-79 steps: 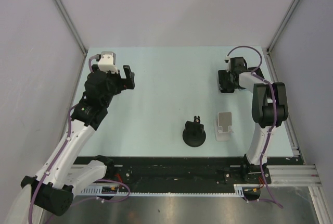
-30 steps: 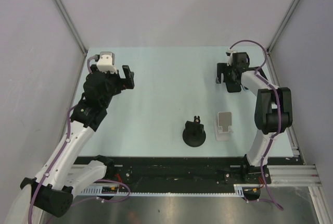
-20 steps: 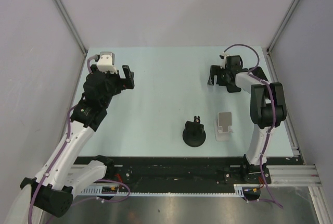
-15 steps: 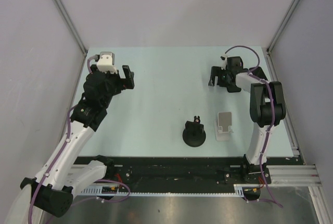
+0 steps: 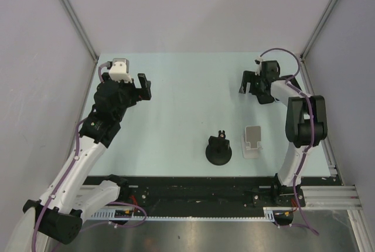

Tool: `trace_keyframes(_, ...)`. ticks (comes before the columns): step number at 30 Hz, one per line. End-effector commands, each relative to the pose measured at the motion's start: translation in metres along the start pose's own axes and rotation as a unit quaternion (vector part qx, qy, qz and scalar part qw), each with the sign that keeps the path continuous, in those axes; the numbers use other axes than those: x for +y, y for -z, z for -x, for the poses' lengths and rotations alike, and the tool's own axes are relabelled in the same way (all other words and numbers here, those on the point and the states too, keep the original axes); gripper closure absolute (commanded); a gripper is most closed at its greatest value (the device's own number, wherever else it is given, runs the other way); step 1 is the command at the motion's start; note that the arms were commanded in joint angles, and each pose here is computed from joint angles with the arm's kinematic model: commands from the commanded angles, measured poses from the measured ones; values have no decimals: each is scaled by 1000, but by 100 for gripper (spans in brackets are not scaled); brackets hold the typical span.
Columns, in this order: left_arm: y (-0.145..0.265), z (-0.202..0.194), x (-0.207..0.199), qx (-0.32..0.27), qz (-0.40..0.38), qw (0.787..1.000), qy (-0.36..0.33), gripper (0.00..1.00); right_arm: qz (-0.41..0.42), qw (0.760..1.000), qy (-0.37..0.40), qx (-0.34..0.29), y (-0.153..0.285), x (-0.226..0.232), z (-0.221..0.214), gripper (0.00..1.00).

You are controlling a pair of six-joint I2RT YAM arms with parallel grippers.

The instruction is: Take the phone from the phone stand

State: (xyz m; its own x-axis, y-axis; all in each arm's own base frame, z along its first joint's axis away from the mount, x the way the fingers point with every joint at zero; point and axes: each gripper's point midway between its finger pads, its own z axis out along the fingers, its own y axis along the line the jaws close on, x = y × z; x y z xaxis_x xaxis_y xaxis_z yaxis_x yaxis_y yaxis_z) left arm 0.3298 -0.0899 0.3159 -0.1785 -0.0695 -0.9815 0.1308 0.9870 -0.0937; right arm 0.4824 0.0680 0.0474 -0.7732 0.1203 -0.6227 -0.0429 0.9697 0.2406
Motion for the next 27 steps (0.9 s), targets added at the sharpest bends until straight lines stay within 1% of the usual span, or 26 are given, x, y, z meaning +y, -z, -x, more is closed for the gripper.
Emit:
trace_keyframes(1, -4, 4, 4, -11, 9, 1000, -6, 0, 60, 989, 21, -131, 82, 53, 82, 7)
trace_keyframes(2, -5, 3, 5, -8, 10, 1000, -6, 0, 82, 982, 32, -165, 114, 72, 98, 7)
trace_keyframes(4, -10, -2, 6, -1, 14, 1000, 4, 0, 93, 977, 38, -187, 142, 86, 105, 2)
trace_keyframes(5, -13, -6, 10, 5, 21, 1000, 10, 0, 103, 970, 46, -217, 174, 99, 115, 1)
trace_keyframes(7, -19, -12, 15, 14, 31, 999, 27, 0, 110, 964, 57, -237, 200, 111, 114, 0)
trace_keyframes(8, -25, -18, 24, 24, 44, 998, 34, 0, 109, 963, 61, -241, 207, 112, 109, 0)
trace_keyframes(9, -29, -19, 26, 28, 48, 998, 40, 0, 117, 955, 66, -266, 235, 120, 110, 0)
trace_keyframes(11, -42, -32, 41, 48, 69, 995, 58, 0, 114, 954, 64, -270, 246, 120, 96, 0)
trace_keyframes(12, -47, -32, 45, 53, 75, 994, 65, 0, 128, 944, 59, -297, 274, 128, 95, 0)
trace_keyframes(13, -52, -36, 49, 59, 78, 992, 75, 0, 138, 940, 60, -306, 283, 134, 90, 0)
trace_keyframes(14, -61, -47, 62, 77, 98, 989, 82, 0, 144, 935, 60, -317, 295, 137, 87, 0)
trace_keyframes(16, -71, -50, 73, 83, 110, 986, 99, 0, 160, 925, 62, -340, 324, 146, 74, 0)
trace_keyframes(18, -85, -61, 94, 101, 133, 978, 122, 0, 159, 924, 65, -342, 334, 146, 62, 0)
trace_keyframes(19, -90, -65, 101, 107, 138, 976, 129, 0, 160, 917, 68, -360, 352, 144, 58, 0)
trace_keyframes(20, -93, -67, 116, 109, 158, 972, 136, 0, 154, 916, 71, -362, 357, 140, 54, 0)
trace_keyframes(21, -102, -74, 119, 120, 165, 969, 137, 0, 144, 920, 75, -356, 359, 134, 45, 0)
trace_keyframes(23, -107, -75, 143, 120, 196, 964, 134, 0, 109, 913, 87, -383, 378, 118, 39, 0)
trace_keyframes(24, -114, -68, 147, 115, 199, 965, 126, 0, 97, 915, 93, -382, 380, 111, 32, 0)
trace_keyframes(25, -122, -78, 152, 129, 204, 963, 122, 0, 53, 915, 94, -388, 377, 93, 29, 0)
trace_keyframes(26, -128, -83, 155, 136, 209, 961, 118, 0, 41, 907, 98, -408, 391, 86, 24, 0)
trace_keyframes(27, -135, -77, 157, 131, 210, 962, 116, 0, 26, 907, 103, -408, 390, 79, 19, 0)
